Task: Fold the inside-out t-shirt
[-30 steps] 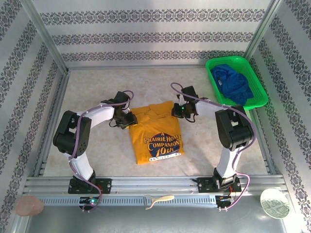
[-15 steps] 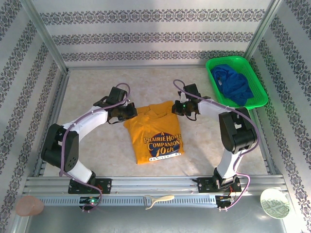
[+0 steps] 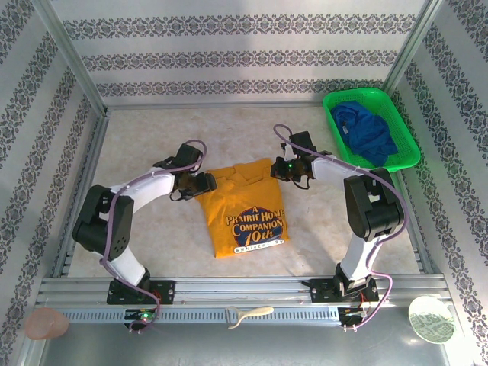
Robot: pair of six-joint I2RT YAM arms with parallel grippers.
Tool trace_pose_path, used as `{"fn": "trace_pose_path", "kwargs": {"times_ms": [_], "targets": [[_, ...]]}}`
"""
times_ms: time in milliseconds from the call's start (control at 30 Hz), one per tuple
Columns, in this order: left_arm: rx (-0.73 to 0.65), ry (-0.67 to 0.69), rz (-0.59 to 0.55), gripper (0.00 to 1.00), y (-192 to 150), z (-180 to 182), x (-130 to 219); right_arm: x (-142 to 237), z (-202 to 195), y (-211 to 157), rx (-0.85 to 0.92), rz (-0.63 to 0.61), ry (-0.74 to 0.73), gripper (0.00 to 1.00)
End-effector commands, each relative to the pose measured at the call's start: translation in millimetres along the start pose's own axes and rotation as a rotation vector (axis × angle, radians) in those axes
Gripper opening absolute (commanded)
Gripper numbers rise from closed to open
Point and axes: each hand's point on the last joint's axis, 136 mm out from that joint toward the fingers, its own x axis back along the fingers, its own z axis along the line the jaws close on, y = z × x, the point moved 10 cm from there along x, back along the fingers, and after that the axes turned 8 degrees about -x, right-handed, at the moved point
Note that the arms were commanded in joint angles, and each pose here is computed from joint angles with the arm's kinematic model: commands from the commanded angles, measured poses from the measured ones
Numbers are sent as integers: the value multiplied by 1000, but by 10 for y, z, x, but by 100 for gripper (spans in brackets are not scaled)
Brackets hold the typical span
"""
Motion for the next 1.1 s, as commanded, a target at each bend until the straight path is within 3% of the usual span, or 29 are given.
{"fn": "trace_pose_path", "kwargs": {"times_ms": [0,100,133,333,500,733,1067], "targets": [[-15,43,42,62,-1,14,-70,-35,-40,21,2,-4,-8,0],[-18,29,47,60,10,-4,-136,-49,-48,26,-4,0,-9,0],[-24,21,46,54,22,-19,-151,-55,-46,28,-5,2,-6,0],[-57,-26,11,0,80,-150,-20,-51,-39,30,-7,2,-4,0],[-79,-109,-69,0,116,-339,254,-59,-53,25,-15,-1,-6,0],[-97,-363,-206,0,81,-416,204,-81,-120,15,-35,-1,-20,0],[108,-446,-308,0,-17,275,-209,-78,-139,40,-49,-11,-25,0]]}}
